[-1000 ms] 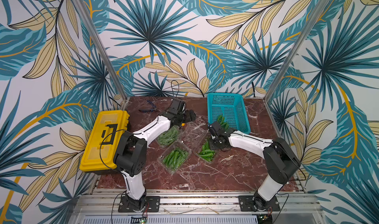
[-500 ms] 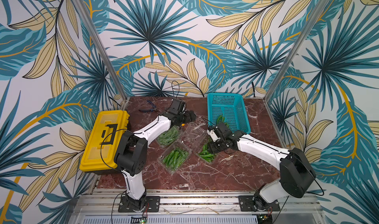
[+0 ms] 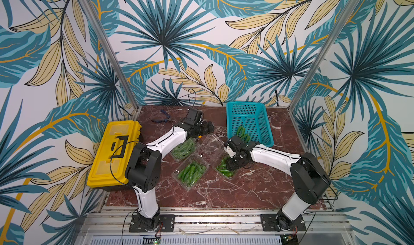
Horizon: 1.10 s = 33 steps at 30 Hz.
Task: Take small green peppers out of containers
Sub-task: Pick up the green pepper from the packing box.
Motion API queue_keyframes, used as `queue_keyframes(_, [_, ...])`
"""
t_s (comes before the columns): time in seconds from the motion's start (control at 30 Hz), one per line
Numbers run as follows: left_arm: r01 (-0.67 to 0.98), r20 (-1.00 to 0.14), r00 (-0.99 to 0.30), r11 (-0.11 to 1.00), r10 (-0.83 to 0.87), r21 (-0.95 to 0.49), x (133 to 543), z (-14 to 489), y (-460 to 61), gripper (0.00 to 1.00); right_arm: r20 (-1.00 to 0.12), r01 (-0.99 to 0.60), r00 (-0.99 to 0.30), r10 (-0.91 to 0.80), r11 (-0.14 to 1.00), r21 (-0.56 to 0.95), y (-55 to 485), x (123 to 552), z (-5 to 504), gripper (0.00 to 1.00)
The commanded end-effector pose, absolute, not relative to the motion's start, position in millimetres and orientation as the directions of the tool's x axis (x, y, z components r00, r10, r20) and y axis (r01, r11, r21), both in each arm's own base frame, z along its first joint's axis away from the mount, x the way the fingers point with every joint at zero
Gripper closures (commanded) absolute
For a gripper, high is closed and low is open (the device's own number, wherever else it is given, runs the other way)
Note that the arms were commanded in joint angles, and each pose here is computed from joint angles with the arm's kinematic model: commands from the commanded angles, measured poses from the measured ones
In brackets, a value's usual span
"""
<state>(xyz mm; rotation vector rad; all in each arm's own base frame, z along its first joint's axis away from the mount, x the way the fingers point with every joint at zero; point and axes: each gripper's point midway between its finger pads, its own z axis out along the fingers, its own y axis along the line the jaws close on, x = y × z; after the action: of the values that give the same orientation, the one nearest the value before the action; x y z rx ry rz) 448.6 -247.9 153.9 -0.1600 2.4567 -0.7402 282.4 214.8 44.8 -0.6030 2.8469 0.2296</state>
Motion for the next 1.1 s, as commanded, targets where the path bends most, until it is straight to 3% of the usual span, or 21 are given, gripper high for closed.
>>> queue_keyframes(0.0, [0.067,-0.500,-0.825,0.834,-0.262,-0.547,455.7,165.8,-253.3,0.08,-0.209,-0.416,-0.894,-0.395,0.907,0.064,210.7,280.9,31.3,0.42])
queue_keyframes(0.17, [0.065,-0.496,-0.828,0.833,-0.262,-0.549,455.6,164.9,-254.0,0.08,-0.223,-0.422,-0.891,-0.395,0.902,0.091,218.1,281.8,29.8,0.49])
queue_keyframes(0.4, [0.068,-0.485,-0.836,0.829,-0.257,-0.556,455.2,161.9,-257.4,0.08,-0.239,-0.422,-0.895,-0.377,0.889,0.178,233.2,279.8,30.0,0.80])
queue_keyframes(0.63, [0.084,-0.486,-0.840,0.829,-0.239,-0.553,451.6,161.3,-261.8,0.07,-0.309,-0.424,-0.881,-0.358,0.887,0.181,230.5,280.1,48.1,0.94])
queue_keyframes(0.8, [0.116,-0.499,-0.839,0.827,-0.215,-0.551,448.2,165.5,-266.9,0.07,-0.391,-0.416,-0.859,-0.330,0.895,0.161,224.0,283.8,70.9,1.00])
queue_keyframes(1.07, [0.121,-0.502,-0.839,0.829,-0.209,-0.546,445.1,165.7,-270.0,0.07,-0.553,-0.361,-0.798,-0.241,0.925,0.119,214.9,304.5,115.1,1.00])
